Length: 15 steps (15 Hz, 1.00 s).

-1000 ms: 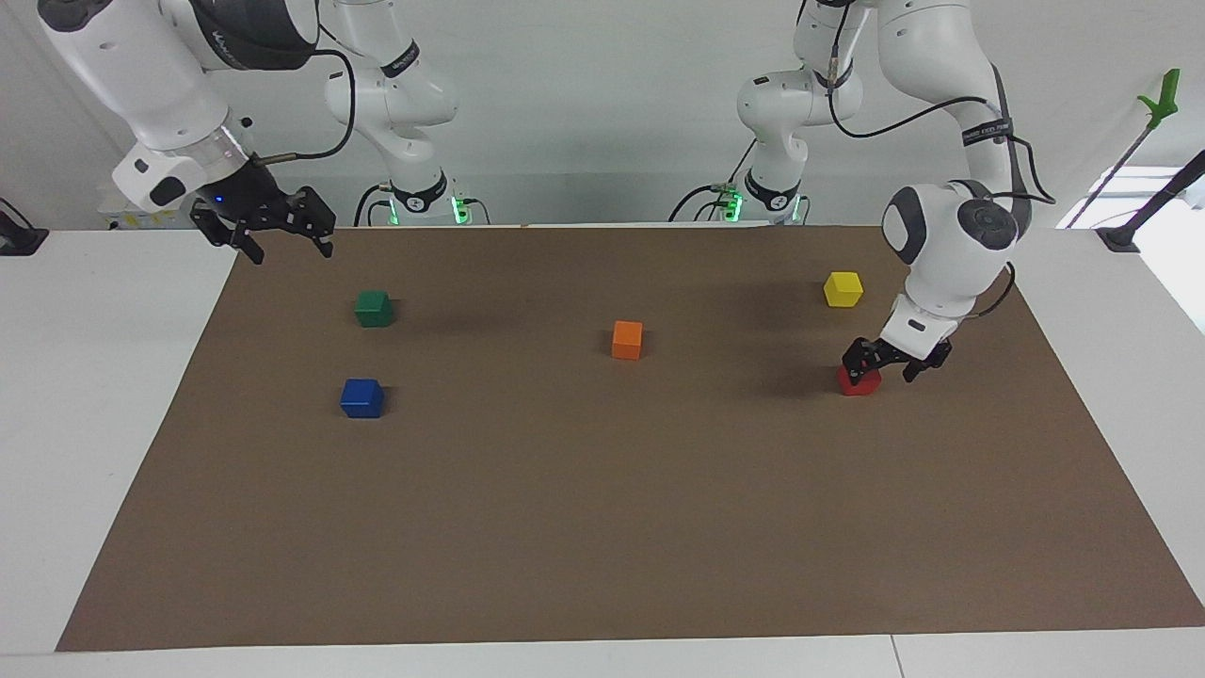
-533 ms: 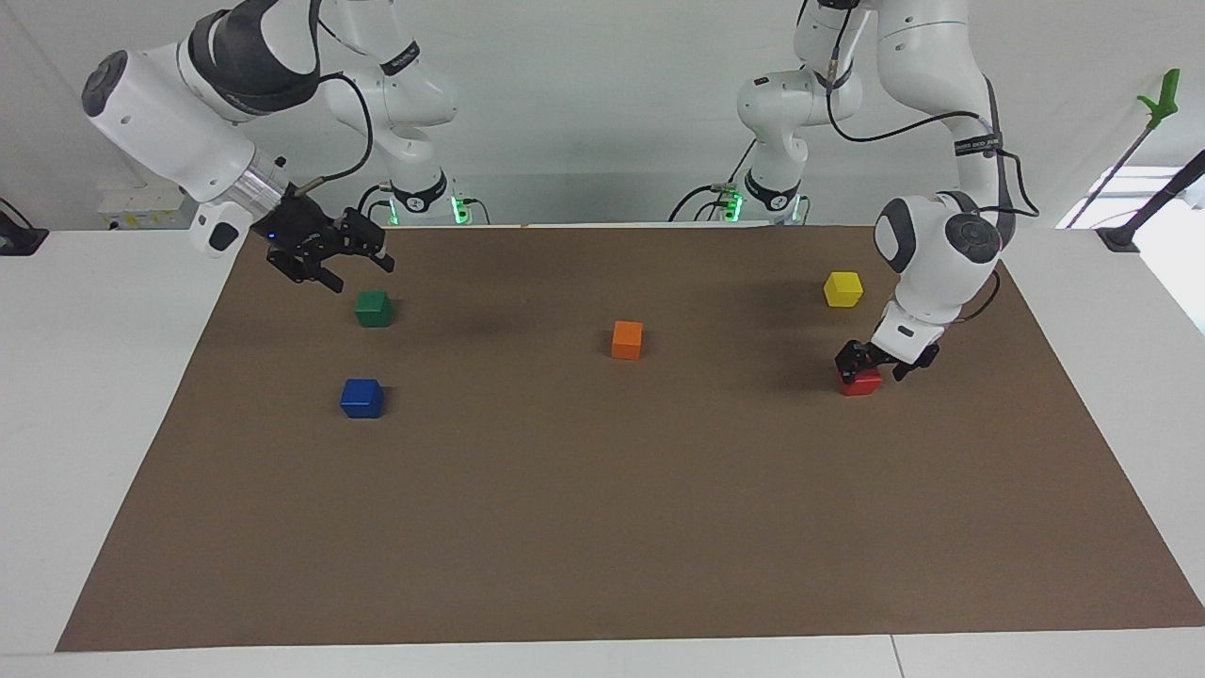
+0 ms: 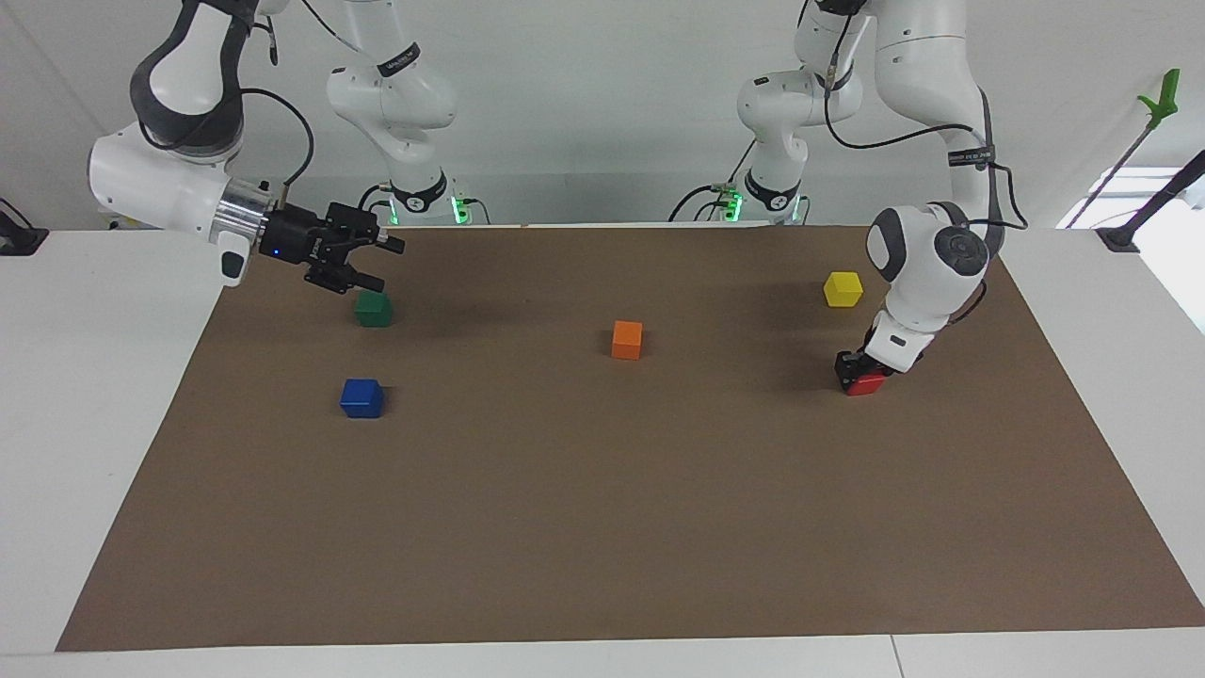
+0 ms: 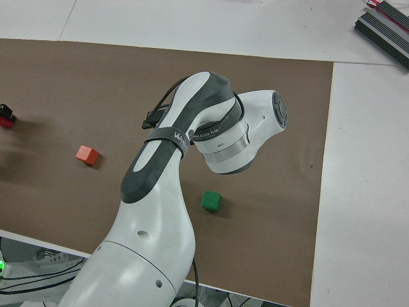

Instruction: Transfer red block to right arm and stack on blue block

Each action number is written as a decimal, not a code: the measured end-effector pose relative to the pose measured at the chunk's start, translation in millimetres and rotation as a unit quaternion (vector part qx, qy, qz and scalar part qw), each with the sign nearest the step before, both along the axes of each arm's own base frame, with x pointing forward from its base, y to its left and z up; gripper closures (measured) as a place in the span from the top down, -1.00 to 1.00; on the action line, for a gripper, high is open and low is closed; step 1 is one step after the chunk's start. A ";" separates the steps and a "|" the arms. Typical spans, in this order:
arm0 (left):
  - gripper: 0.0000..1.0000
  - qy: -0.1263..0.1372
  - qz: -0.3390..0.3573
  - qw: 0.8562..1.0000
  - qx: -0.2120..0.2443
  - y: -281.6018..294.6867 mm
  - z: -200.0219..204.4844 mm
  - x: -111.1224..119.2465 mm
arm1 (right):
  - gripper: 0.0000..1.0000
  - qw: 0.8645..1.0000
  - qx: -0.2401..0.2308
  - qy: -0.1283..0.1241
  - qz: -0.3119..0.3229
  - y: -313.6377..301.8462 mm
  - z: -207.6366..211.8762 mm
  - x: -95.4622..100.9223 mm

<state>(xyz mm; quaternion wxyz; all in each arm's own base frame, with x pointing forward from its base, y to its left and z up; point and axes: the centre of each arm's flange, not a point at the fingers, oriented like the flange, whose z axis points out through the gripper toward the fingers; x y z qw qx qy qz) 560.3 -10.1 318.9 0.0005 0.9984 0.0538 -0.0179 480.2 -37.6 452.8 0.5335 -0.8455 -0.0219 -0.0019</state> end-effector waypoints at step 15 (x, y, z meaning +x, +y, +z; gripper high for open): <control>0.10 0.220 0.482 0.831 -0.172 -275.2 281.0 -76.2 | 1.00 0.907 0.417 0.034 0.047 104.5 -72.8 -10.6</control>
